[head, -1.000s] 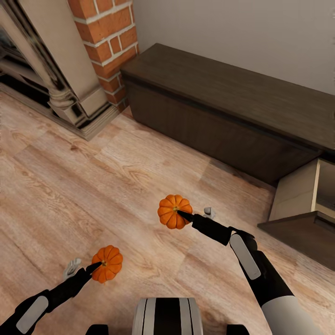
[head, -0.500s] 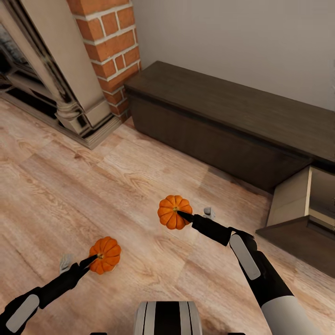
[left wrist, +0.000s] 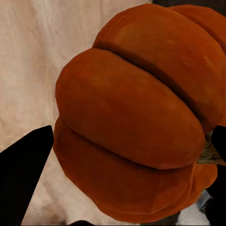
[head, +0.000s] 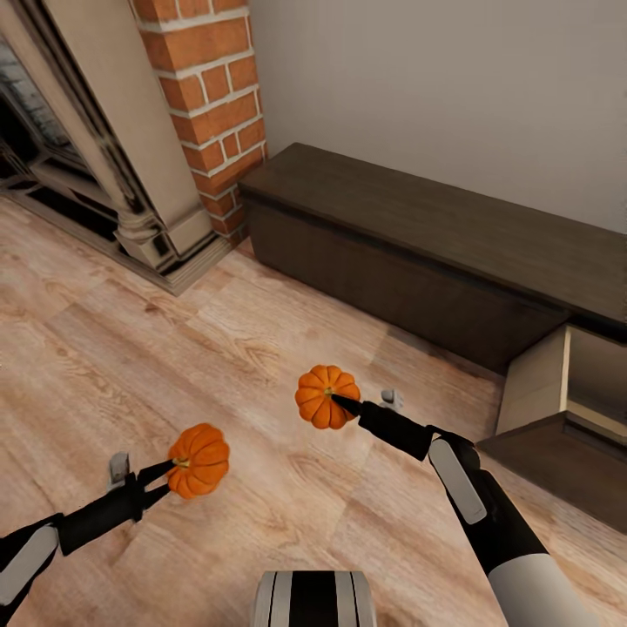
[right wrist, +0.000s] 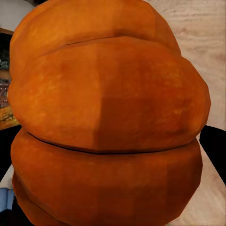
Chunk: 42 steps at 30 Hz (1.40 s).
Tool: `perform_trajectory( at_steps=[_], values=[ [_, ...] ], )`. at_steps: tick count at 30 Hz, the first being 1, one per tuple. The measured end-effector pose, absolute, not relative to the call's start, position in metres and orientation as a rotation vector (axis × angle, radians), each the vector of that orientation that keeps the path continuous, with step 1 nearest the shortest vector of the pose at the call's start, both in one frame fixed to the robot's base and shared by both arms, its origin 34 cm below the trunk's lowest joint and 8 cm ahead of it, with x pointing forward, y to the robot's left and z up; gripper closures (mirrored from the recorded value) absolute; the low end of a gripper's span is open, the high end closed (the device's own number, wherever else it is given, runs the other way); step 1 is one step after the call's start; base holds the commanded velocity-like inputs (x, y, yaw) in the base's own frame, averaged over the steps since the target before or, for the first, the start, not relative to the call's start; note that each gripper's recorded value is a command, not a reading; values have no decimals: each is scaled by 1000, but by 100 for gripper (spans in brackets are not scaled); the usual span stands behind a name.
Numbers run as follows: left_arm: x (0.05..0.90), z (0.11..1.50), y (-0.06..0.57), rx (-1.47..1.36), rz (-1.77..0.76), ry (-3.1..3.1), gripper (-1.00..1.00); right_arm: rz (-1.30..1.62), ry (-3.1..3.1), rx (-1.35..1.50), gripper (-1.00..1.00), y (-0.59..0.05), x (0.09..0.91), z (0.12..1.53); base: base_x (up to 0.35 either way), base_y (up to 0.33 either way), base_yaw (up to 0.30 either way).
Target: Place each of the two pumpkins and all three candles from the living room inside a cabinet in the living room (use any cabinet), then make sure every cabinet is closed, and position the cauldron so it is next to a table in the living room.
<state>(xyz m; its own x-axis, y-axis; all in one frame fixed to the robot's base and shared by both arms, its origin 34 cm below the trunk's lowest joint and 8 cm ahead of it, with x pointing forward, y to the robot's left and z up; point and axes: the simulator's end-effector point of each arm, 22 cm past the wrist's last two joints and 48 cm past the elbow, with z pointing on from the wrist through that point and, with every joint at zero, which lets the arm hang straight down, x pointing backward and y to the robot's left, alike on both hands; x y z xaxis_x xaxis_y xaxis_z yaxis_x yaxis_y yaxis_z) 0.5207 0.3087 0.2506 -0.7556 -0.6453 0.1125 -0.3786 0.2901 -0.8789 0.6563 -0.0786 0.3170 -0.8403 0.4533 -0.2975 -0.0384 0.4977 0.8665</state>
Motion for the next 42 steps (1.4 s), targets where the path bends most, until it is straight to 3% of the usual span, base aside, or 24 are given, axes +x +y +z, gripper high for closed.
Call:
perform_trajectory(
  at_steps=[16,28,42],
  values=[
    [540,308,285,-851,-1611,2265,100,1305,2196,317,100,-80,666,350,0,0,-7],
    [548,332,286,-803,-1635,2217,100,1295,2160,302,100,-79,672,369,-1,0,-197],
    [550,338,288,-791,-1639,2202,100,1291,2150,290,100,-79,674,376,-299,0,-158]
  ],
)
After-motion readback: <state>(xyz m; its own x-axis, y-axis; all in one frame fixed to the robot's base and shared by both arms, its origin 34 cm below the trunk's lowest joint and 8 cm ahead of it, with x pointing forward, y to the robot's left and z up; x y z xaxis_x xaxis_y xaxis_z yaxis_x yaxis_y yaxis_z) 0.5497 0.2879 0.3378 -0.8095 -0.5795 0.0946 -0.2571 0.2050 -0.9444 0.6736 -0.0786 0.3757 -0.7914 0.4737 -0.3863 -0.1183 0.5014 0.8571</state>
